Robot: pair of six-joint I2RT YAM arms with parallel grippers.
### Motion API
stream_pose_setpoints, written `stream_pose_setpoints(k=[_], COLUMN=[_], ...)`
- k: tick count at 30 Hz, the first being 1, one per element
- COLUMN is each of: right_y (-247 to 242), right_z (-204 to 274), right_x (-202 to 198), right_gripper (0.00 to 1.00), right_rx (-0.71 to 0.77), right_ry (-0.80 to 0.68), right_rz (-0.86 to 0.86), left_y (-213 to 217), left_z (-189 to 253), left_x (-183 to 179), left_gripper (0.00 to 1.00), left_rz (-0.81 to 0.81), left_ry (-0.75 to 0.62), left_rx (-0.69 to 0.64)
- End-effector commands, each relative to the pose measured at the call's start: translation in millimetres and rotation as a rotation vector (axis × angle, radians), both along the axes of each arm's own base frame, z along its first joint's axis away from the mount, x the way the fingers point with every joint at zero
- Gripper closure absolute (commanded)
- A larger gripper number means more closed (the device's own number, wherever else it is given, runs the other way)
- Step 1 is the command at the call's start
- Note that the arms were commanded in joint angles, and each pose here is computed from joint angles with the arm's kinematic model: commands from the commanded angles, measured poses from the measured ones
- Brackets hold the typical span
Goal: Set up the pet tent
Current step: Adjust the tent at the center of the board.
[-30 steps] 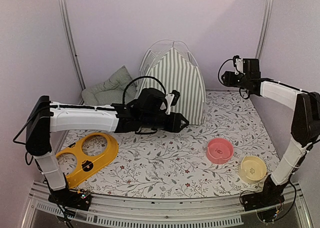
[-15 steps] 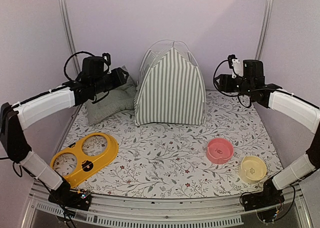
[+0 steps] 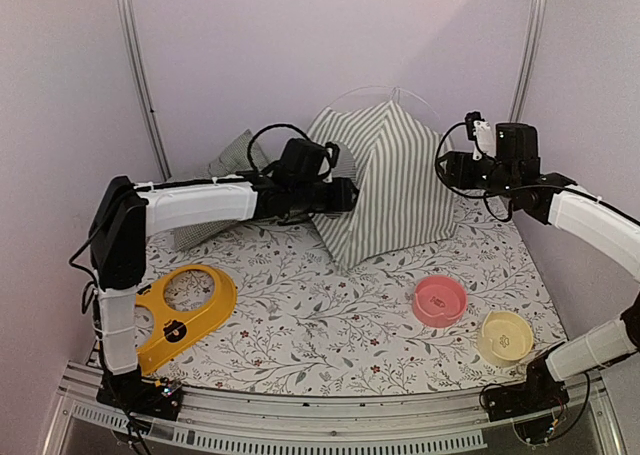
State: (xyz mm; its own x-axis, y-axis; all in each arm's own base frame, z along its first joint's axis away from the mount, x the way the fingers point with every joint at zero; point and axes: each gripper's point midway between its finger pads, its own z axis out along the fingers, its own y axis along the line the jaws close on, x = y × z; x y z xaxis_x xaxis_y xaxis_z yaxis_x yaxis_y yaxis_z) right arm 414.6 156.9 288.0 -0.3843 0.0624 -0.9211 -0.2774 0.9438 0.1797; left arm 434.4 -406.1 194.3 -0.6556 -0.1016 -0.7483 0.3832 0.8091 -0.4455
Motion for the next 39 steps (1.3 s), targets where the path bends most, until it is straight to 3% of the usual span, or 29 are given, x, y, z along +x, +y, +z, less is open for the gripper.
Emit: stream_pose_setpoints(k=[1, 4, 10, 15, 20, 28, 36, 39], right_y=[-3, 9, 32, 50, 66, 59, 63, 63], right_z=[17, 18, 2, -15, -20, -26, -29, -30], right_x=[-16, -23, -36, -39, -41, -36, -19, -13], right_gripper=[0.27, 0.27, 0.27, 0.27, 0.27, 0.29, 0.45, 0.52], right_rx=[0.021, 0.050, 0.057, 0.050, 0.027, -0.011, -0.046, -0.060], right_ry=[-0.025, -0.012, 0.031, 0.076, 0.088, 0.089, 0.093, 0.096], right_rz=[0.004, 0.044, 0.081, 0.102, 0.094, 0.031, 0.036, 0.035], left_y=[-96, -90, -1, 70, 53, 14, 1, -3], left_z=[18, 29, 84, 85, 70, 55, 48, 50], left_x=[-55, -50, -31, 19, 62, 89, 117, 123], left_gripper=[0.51, 0.49, 0.46, 0.45, 0.43, 0.39, 0.40, 0.45], left_rz=[-0.243, -0.220, -0.039, 0.054, -0.128, -0.304, -0.308, -0.332], left_ry=[-0.048, -0.065, -0.168, -0.182, -0.226, -0.317, -0.364, -0.387], left_rx=[-0.077, -0.074, -0.080, -0.081, -0.071, -0.039, 0.008, 0.002])
